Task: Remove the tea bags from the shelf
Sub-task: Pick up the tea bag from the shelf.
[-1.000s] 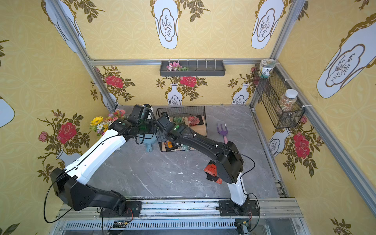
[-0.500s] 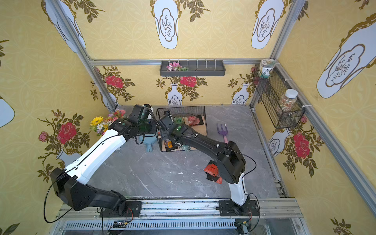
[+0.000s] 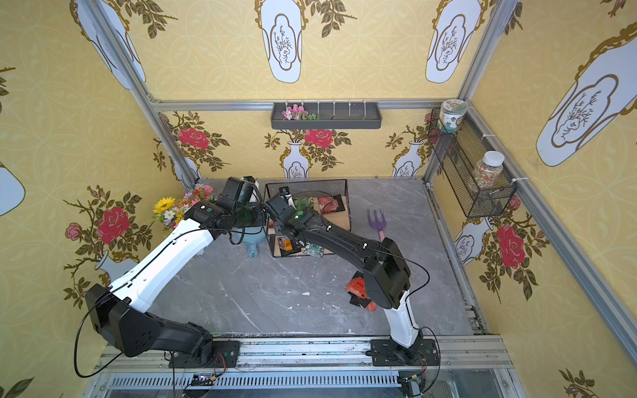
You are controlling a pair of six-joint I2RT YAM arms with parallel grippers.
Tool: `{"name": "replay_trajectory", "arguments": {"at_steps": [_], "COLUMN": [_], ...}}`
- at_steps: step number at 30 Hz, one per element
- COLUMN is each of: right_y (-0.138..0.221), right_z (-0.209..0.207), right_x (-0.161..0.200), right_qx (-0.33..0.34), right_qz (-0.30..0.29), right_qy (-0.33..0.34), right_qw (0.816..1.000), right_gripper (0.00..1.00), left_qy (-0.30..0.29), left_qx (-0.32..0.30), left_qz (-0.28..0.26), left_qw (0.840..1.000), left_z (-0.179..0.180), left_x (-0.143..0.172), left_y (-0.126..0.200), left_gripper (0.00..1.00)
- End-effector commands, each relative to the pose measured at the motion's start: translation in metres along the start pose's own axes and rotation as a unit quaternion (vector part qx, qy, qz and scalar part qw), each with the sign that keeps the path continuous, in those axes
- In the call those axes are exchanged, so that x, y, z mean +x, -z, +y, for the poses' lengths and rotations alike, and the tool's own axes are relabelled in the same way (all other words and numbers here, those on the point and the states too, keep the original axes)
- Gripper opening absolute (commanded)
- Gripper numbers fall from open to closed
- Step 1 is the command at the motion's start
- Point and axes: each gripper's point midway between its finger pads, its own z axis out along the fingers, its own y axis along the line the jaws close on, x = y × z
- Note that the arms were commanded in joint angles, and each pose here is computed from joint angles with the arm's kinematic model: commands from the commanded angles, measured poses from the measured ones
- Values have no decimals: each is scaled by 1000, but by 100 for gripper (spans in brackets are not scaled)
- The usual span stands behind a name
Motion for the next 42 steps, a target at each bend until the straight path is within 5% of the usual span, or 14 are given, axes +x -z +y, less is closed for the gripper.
{"name": "replay_trajectory", "arguments": {"at_steps": [1, 18, 30, 42], "right_y": [3, 16, 51, 101], "right_z": [-37, -24, -10, -22], "right_x": [91, 71, 25, 1], "right_qx": [70, -28, -119, -136], "right_qz": [175, 175, 119, 72], "right_qy": [89, 35, -19, -45], "right_qw": [978, 984, 986, 987], "right_gripper": [39, 0, 0, 0], "left_qy": [-13, -14, -14, -14], "left_qx": [-5, -5, -5, -4], "left_qz": [14, 14, 14, 16], "left_qw": [1000, 1000, 1000, 1000], "left_z": [3, 2, 2, 1], "left_x": [7, 5, 6, 6], "left_y": [-1, 0, 0, -2], "left_gripper": [0, 0, 0, 0]}}
